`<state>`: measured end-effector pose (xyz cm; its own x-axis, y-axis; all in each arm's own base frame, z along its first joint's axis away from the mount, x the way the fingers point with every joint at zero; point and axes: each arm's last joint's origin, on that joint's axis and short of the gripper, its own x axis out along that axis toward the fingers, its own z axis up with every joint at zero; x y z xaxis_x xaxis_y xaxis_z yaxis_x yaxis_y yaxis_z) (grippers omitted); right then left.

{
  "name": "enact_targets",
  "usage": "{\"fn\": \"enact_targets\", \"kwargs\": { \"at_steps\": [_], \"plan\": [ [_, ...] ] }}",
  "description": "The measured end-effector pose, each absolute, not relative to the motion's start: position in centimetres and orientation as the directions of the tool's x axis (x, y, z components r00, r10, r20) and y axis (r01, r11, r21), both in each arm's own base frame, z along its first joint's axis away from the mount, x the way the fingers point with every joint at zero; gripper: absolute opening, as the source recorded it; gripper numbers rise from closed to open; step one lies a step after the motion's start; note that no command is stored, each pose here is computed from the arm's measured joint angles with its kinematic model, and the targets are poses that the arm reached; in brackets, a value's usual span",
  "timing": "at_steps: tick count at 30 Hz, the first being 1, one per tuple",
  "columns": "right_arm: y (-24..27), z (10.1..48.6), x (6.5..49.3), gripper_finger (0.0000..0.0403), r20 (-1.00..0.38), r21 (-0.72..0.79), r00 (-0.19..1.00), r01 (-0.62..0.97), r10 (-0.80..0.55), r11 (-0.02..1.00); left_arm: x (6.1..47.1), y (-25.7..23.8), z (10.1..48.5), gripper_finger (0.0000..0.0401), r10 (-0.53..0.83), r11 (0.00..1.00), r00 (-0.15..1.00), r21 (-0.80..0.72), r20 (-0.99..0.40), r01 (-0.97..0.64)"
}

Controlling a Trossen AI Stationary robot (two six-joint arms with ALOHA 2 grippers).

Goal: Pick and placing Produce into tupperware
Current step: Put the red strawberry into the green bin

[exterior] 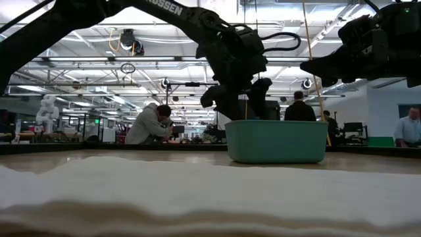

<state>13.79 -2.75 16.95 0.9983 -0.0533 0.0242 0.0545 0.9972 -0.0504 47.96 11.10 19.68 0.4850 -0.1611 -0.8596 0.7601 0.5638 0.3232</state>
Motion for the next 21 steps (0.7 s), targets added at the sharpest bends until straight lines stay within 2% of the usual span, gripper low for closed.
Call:
{"fn": "enact_targets", "kwargs": {
  "at_steps": [4,21],
  "plan": [
    [-2.8,16.9,13.8,0.0000,0.024,-0.050,0.998,0.054,-0.053,0.997,48.1,11.9,18.7,0.0312,-0.177,0.594,0.481,0.296,-0.858,0.748],
    [-2.8,16.8,13.9,0.0000,0.014,-0.048,0.998,0.054,-0.054,0.997,48.3,12.2,16.3,0.0312,-0.204,0.612,0.436,0.233,-0.877,0.756]
  ]
}}
